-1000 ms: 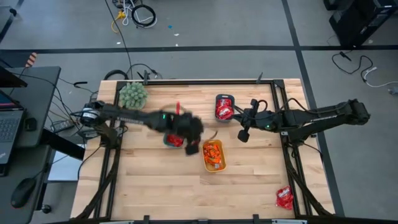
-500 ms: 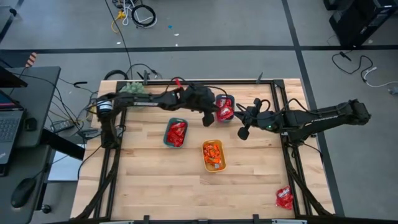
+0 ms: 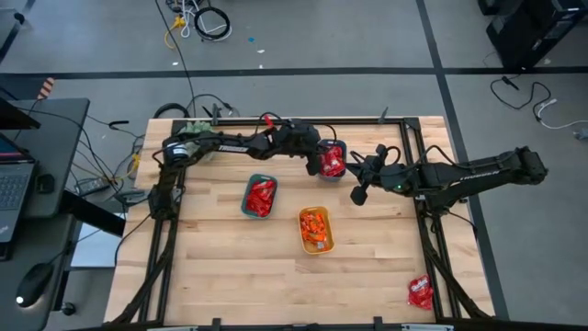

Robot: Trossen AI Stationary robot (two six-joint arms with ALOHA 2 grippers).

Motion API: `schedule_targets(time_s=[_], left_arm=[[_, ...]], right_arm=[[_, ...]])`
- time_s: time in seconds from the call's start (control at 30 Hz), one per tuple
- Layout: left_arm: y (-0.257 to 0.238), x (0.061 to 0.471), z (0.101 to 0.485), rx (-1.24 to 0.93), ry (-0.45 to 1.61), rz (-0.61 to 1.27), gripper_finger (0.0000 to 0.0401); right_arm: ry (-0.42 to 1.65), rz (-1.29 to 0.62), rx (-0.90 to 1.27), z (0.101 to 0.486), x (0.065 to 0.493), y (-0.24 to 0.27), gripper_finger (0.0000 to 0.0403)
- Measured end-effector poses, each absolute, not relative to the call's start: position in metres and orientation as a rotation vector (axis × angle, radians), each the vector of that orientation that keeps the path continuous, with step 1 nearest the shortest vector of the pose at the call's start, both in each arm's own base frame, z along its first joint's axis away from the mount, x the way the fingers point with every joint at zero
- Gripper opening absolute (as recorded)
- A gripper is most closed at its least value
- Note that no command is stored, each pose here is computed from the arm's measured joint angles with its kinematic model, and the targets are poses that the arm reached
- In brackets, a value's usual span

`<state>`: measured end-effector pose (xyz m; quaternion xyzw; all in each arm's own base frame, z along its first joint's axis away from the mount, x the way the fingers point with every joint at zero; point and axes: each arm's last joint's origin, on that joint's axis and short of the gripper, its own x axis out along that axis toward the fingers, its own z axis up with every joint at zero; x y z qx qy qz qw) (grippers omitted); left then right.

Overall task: Sort candy
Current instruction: Put the red candy into the blue bin

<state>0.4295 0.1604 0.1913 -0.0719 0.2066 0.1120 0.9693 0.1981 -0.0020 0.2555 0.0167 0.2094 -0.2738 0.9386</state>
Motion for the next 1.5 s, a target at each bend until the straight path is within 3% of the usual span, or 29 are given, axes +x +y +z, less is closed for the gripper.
schedule_targets(time_s=[0.2,0.4,0.77,0.93,1.07,1.2,1.27,1.5], left_arm=[[0.158,0.431,0.182,-0.126,0.458,0.206,0.0004],[0.143,0.435,0.181,-0.018,0.479,0.082,0.0033],[0.141,0.438,0.186,-0.002,0.417,0.034,0.0136],[0.151,0.434,0.197,-0.01,0.359,0.113,0.0129],[0.147,0.424,0.204,-0.009,0.283,0.123,0.0077],[0.139,0.404,0.197,-0.046,0.19,0.127,0.0015],[0.134,0.39,0.194,-0.078,0.104,0.117,0.0006],[0.112,0.339,0.185,-0.143,-0.084,0.082,0.0003]], right_arm=[[0.415,-0.562,0.045,0.256,0.199,-0.002,0.0001],[0.402,-0.582,0.089,0.256,0.199,-0.005,0.002],[0.375,-0.646,0.18,0.256,0.198,-0.014,0.0114],[0.378,-0.671,0.176,0.256,0.198,-0.02,0.0145],[0.412,-0.608,0.178,0.254,0.2,-0.024,0.0121],[0.469,-0.555,0.162,0.235,0.209,-0.029,0.004],[0.512,-0.52,0.159,0.222,0.214,-0.033,0.0011],[0.593,-0.511,0.175,0.189,0.236,-0.056,0.0002]])
